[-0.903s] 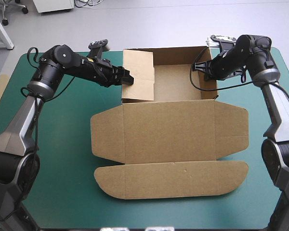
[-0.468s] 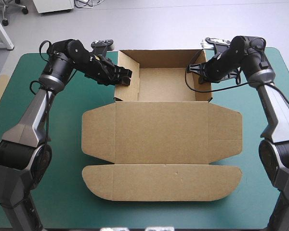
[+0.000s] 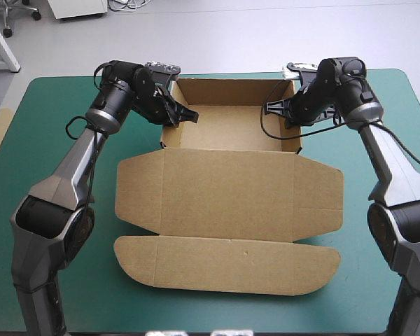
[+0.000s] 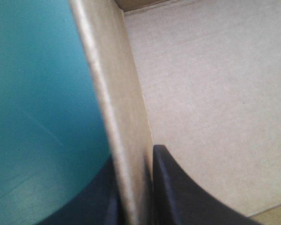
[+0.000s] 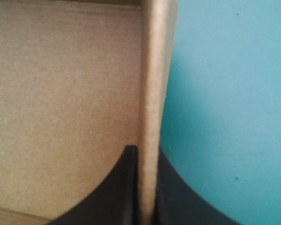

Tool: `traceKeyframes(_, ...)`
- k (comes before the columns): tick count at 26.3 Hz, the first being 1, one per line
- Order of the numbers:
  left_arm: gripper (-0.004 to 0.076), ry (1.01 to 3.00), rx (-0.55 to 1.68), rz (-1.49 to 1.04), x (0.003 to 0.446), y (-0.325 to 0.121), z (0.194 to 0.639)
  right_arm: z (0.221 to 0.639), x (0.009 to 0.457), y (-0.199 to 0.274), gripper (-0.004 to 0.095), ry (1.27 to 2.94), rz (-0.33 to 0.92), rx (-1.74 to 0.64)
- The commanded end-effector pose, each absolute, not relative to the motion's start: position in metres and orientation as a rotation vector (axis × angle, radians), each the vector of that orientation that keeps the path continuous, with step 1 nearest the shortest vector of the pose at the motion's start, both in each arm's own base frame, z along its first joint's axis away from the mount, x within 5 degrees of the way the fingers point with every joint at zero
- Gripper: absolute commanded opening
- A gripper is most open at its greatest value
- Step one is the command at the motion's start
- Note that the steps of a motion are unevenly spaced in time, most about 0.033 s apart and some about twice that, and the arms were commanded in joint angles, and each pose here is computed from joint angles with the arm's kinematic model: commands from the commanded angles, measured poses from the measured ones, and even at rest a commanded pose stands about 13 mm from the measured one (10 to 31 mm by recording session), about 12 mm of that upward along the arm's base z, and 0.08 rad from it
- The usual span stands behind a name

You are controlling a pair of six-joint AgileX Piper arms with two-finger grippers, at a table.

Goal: Fold the box

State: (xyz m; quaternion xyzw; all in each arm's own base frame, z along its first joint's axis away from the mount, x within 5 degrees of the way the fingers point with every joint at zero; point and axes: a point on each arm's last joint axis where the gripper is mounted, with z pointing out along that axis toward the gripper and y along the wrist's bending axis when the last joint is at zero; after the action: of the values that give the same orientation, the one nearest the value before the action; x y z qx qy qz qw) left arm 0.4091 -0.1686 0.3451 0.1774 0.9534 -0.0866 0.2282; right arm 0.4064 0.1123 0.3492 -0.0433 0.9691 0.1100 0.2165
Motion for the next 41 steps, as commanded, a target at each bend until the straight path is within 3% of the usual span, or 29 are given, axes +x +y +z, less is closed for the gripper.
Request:
traceKeyframes(1,0.0032,2.583,0.512,-0.247,0.393,-0.170,0.373,0.379,0.393,0.117,-0.0003,2.599,0.376,-0.179)
traceKeyframes(3,-0.0010,2.590,0.514,-0.217,0.396,-0.170,0.369,0.378,0.394,0.117,-0.0003,2.601,0.376,-0.178)
traceKeyframes(15,-0.0010,2.496,0.501,0.113,0.406,-0.179,0.354,0.377,0.399,0.112,-0.0003,2.575,0.270,-0.191)
traceKeyframes(23,-0.0010,2.503,0.517,0.225,0.410,-0.177,0.330,0.357,0.408,0.116,-0.0003,2.640,0.285,-0.198)
traceKeyframes(32,-0.0010,2.539,0.520,0.207,0.412,-0.181,0.291,0.330,0.421,0.117,-0.0003,2.704,0.230,-0.217)
traceKeyframes(39,-0.0010,2.531,0.512,0.187,0.415,-0.180,0.289,0.303,0.427,0.138,-0.0003,2.754,0.164,-0.301)
traceKeyframes(41,-0.0010,2.586,0.419,0.030,0.418,-0.173,0.287,0.293,0.429,0.142,-0.0003,2.786,0.168,-0.298)
